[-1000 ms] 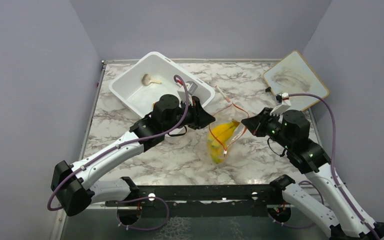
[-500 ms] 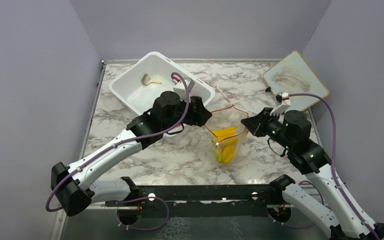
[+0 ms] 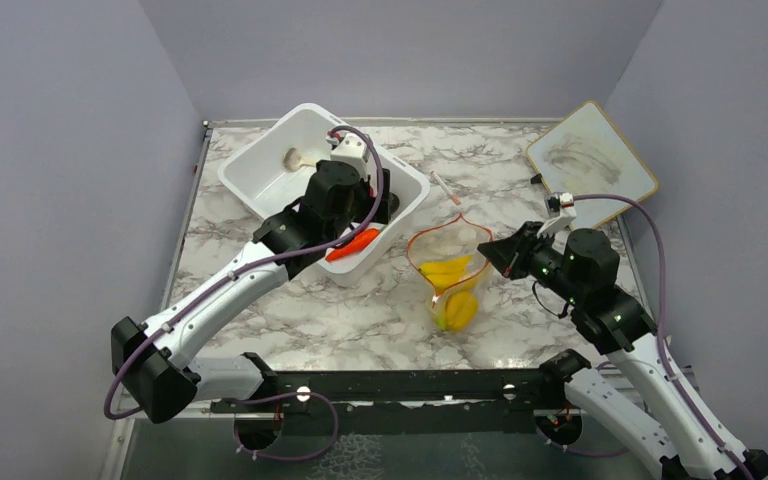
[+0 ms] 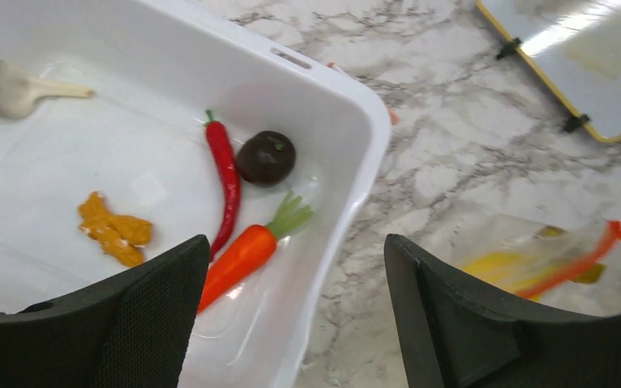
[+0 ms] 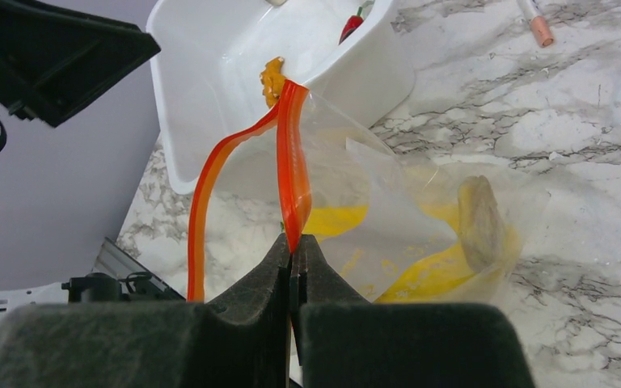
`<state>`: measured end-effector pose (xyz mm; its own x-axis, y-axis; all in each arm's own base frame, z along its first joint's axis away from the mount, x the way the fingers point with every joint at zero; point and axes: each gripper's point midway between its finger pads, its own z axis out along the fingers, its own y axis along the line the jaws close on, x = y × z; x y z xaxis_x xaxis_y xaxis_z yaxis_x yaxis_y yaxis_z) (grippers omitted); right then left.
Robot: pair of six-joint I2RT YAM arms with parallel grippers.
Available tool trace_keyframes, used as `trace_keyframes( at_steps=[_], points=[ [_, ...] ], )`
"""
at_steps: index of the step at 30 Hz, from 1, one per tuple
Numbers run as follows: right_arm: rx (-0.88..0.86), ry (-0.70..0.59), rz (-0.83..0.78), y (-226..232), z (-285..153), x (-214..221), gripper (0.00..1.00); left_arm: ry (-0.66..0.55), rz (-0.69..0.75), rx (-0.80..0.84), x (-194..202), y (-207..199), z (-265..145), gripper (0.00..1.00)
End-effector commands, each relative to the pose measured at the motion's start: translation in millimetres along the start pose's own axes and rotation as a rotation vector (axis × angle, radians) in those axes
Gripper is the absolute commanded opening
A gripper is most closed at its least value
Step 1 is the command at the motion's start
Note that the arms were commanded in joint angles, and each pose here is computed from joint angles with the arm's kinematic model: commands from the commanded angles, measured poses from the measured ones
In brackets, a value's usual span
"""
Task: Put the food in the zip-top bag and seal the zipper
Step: Pick up the fake vegetable from the bin.
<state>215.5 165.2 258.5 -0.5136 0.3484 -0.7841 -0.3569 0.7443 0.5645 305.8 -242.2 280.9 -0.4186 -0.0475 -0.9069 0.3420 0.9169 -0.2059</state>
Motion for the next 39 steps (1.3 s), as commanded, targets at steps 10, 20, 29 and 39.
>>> trace_keyframes(
  at_steps=[10,20,29,39],
  points=[
    [-0.071,-0.038,-0.069,11,2,-9,0.01,0.047,0.093,-0.474,-13,156,51,0.69],
    [-0.054,-0.032,-0.071,8,6,-9,0.01,0.039,0.036,-0.646,-14,231,101,0.64],
    [-0.052,-0.032,-0.072,8,6,-10,0.01,-0.007,-0.229,-0.806,1,267,155,0.59],
    [-0.016,-0.051,-0.083,1,4,-12,0.01,-0.016,-0.469,-0.800,31,279,203,0.40]
  ],
)
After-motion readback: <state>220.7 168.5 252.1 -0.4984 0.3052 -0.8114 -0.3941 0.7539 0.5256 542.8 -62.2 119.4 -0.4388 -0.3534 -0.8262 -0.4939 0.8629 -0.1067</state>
